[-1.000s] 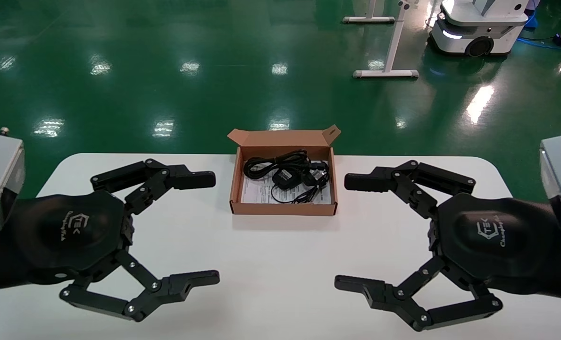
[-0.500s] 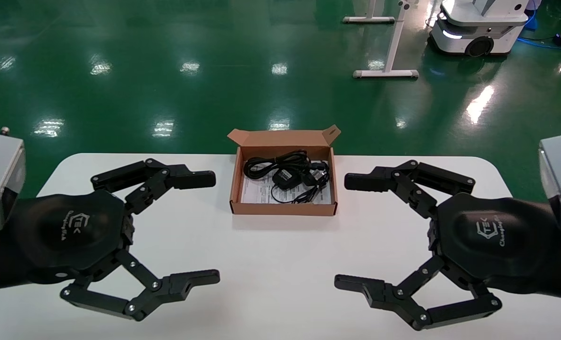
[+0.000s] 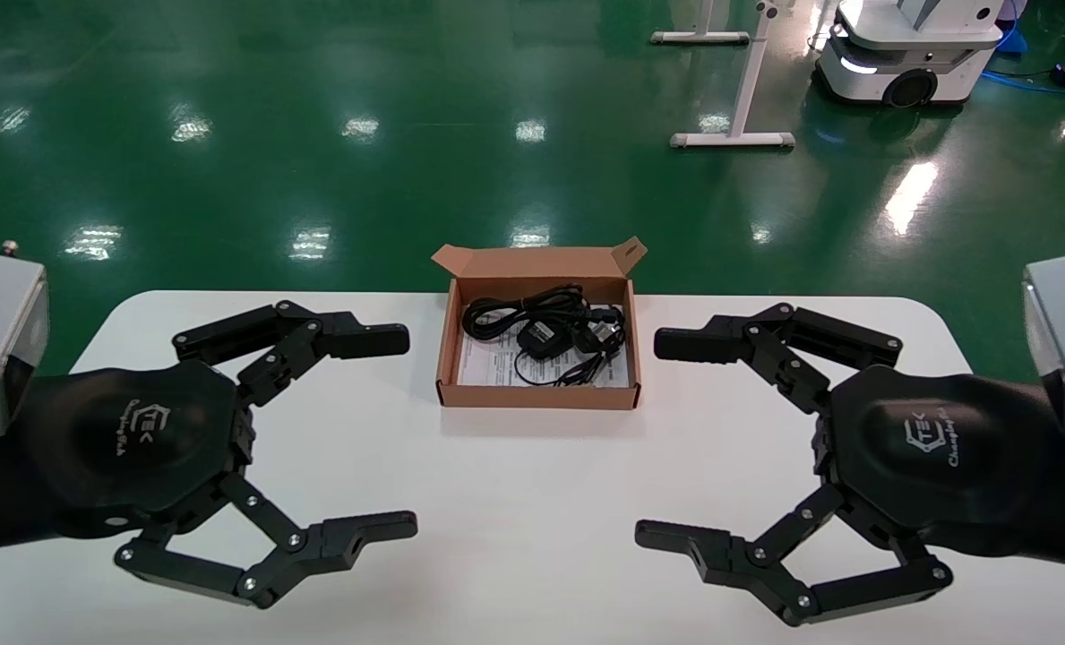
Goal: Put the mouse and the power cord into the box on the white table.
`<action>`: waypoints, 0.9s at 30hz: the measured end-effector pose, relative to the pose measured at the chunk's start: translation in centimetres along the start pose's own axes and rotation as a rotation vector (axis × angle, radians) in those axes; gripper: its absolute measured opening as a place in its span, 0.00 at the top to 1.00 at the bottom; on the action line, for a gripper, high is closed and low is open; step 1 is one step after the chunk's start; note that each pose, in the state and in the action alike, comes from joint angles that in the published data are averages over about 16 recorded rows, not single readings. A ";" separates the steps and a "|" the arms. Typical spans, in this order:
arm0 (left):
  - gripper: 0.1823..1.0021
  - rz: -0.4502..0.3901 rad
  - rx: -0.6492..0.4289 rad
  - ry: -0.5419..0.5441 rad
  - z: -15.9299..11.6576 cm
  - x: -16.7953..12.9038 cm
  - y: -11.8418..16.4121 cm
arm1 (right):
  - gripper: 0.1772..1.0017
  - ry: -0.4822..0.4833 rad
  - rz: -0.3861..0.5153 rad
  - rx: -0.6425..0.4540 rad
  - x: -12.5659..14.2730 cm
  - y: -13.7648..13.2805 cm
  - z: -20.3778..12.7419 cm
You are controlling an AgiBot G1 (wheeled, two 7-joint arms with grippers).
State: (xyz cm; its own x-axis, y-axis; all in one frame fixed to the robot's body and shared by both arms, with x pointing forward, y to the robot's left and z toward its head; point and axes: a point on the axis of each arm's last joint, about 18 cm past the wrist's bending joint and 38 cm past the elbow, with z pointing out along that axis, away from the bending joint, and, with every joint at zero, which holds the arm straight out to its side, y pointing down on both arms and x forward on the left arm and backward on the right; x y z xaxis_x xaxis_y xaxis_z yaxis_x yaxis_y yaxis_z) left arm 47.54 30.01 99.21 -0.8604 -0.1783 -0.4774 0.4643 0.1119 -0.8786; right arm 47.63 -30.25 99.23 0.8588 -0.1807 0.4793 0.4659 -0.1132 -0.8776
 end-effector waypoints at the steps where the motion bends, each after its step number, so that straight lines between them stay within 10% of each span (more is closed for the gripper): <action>1: 0.00 0.000 0.000 0.000 0.0 0.0 0.0 | 0.00 0.000 0.000 0.000 0.0 0.0 0.0; 27: 0.00 0.000 0.000 0.000 0.0 0.0 0.0 | 0.00 0.000 0.000 0.000 0.0 0.0 0.0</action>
State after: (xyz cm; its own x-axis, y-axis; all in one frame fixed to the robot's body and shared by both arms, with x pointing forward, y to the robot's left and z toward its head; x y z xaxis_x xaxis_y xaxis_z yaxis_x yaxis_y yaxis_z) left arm 47.54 30.01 99.21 -0.8604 -0.1783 -0.4773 0.4642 0.1119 -0.8786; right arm 47.63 -30.25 99.23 0.8588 -0.1808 0.4793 0.4659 -0.1132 -0.8776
